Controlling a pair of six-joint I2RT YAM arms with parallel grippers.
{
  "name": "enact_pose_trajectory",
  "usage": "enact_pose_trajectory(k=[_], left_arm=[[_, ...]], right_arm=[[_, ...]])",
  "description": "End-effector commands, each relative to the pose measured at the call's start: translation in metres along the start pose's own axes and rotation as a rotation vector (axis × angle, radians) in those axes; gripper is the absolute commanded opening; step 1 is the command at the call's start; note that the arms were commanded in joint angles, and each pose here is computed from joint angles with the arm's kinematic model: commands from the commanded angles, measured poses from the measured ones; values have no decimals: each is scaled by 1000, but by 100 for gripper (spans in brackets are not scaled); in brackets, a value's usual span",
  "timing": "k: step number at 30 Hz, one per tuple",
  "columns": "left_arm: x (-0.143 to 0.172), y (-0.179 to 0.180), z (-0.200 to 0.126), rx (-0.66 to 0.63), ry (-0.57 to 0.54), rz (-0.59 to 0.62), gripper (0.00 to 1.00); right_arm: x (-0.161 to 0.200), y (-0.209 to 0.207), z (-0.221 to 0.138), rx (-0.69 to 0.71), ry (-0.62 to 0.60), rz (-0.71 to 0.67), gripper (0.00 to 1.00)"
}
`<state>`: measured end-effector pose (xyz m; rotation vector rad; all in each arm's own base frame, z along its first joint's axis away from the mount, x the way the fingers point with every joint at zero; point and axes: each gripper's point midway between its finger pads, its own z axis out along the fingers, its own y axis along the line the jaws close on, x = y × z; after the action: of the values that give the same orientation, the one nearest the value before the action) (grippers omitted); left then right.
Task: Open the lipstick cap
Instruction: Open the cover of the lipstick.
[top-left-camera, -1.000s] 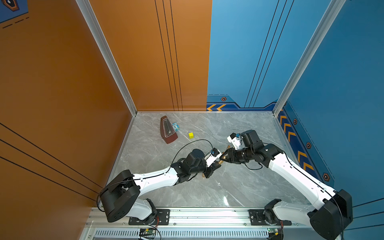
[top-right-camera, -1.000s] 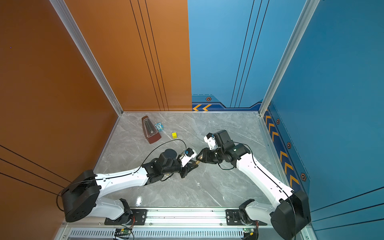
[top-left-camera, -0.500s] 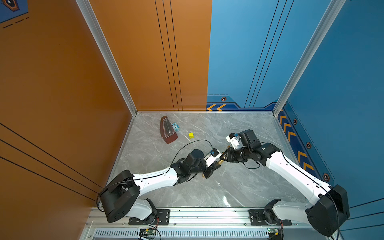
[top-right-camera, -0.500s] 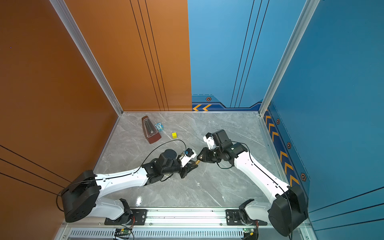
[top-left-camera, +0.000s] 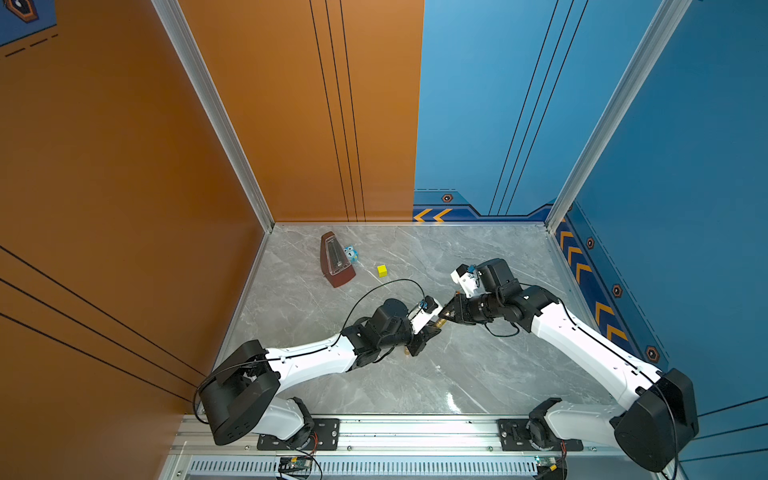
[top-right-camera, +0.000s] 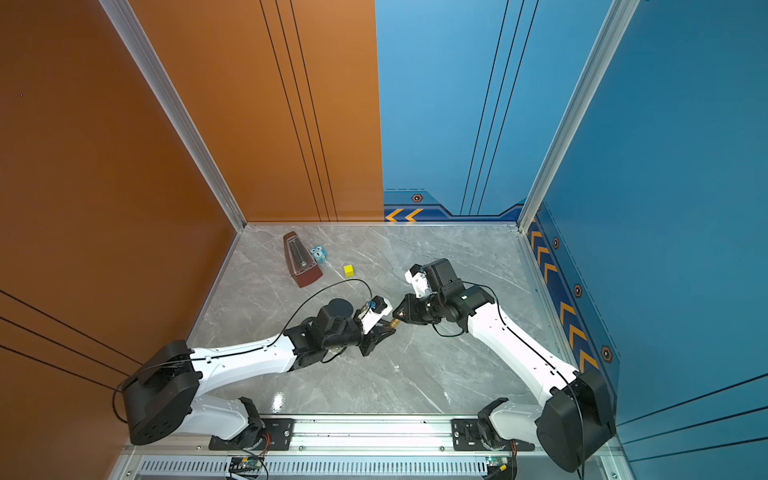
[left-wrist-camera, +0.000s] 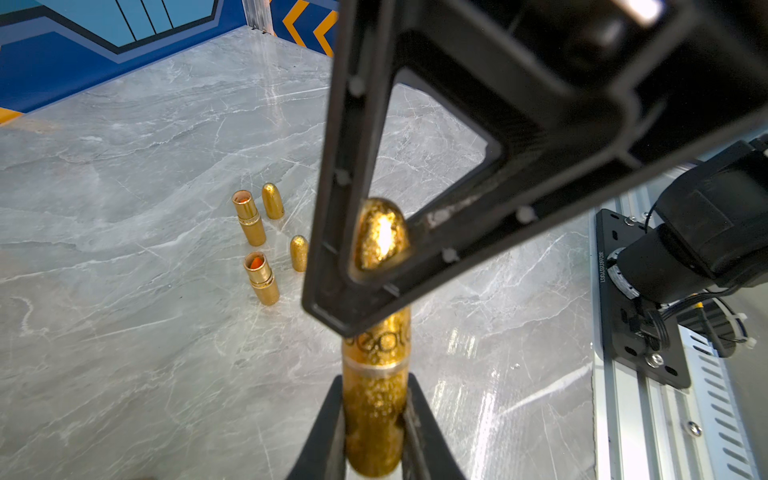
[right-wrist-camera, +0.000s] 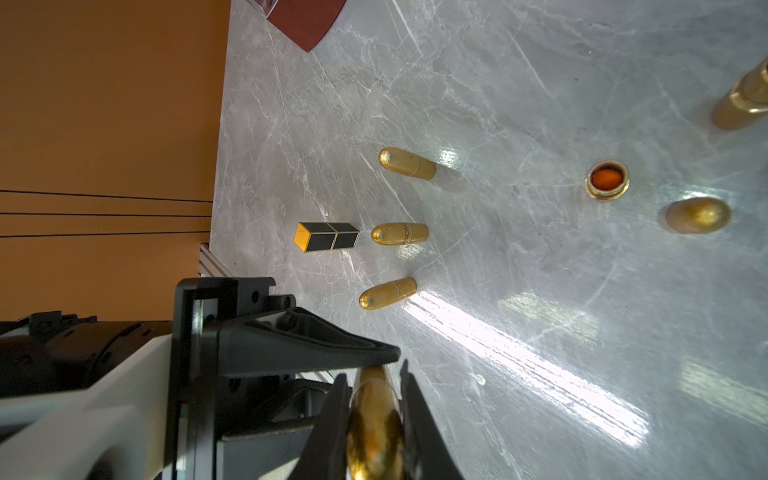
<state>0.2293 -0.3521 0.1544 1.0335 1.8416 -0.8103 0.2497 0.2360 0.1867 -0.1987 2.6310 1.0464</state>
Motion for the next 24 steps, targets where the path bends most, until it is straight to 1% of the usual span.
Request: enact_pose_trajectory(k=[1, 12, 24], left_arm=[[12, 2, -6, -27, 30, -21, 0], [18, -2, -7, -8, 42, -31, 0], [16, -4, -9, -8, 33, -33, 0]], right_arm=[[-12, 5, -14, -15, -60, -8, 16], [-24, 2, -32, -29, -118, 28, 16], [-27, -3, -36, -19, -134, 41, 17]])
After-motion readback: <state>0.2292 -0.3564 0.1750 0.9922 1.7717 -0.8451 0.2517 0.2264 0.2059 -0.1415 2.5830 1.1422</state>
